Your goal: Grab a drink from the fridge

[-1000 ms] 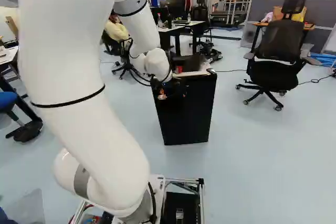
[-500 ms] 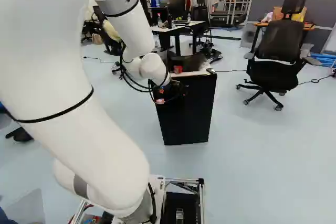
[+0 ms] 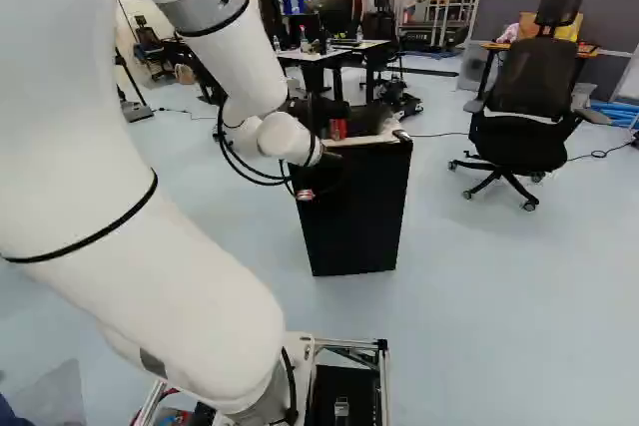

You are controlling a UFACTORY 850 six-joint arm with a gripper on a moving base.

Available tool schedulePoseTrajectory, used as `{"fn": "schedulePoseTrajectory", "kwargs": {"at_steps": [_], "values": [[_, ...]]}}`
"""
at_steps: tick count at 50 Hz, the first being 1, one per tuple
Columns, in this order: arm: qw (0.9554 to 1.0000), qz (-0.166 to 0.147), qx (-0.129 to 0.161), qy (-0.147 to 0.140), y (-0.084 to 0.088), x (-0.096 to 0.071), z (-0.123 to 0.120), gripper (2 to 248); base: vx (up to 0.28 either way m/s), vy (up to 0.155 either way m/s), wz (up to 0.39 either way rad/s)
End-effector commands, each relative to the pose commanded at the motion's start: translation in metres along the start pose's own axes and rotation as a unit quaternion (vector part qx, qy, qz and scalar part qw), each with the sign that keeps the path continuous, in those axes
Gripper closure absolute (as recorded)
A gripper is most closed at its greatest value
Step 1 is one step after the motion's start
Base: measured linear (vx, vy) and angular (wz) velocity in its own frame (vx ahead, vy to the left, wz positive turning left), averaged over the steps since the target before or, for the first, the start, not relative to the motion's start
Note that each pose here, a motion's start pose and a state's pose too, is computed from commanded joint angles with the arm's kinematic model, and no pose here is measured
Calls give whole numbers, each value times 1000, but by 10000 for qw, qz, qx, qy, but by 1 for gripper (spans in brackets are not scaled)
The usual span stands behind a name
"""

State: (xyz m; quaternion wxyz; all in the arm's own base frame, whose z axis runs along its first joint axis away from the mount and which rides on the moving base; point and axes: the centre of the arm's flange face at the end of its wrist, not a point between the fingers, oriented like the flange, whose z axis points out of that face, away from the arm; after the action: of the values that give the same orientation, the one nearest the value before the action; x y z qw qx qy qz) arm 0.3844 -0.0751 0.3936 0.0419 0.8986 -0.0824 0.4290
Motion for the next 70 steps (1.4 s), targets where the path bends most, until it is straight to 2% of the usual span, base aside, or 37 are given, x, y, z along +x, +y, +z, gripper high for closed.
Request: {"fn": "schedulePoseTrajectory", "kwargs": {"at_steps": [12, 25, 50, 70], "values": [[9986, 0, 0, 531, 0, 9, -1, 3, 0, 0, 0], [9940, 0, 0, 1091, 0, 20, -2, 3, 0, 0, 0], [9856, -8, 20, 1690, -2, 29, 19, 3, 0, 0, 0], [9769, -17, 44, 2138, -4, 36, 43, 3, 0, 0, 0]]}}
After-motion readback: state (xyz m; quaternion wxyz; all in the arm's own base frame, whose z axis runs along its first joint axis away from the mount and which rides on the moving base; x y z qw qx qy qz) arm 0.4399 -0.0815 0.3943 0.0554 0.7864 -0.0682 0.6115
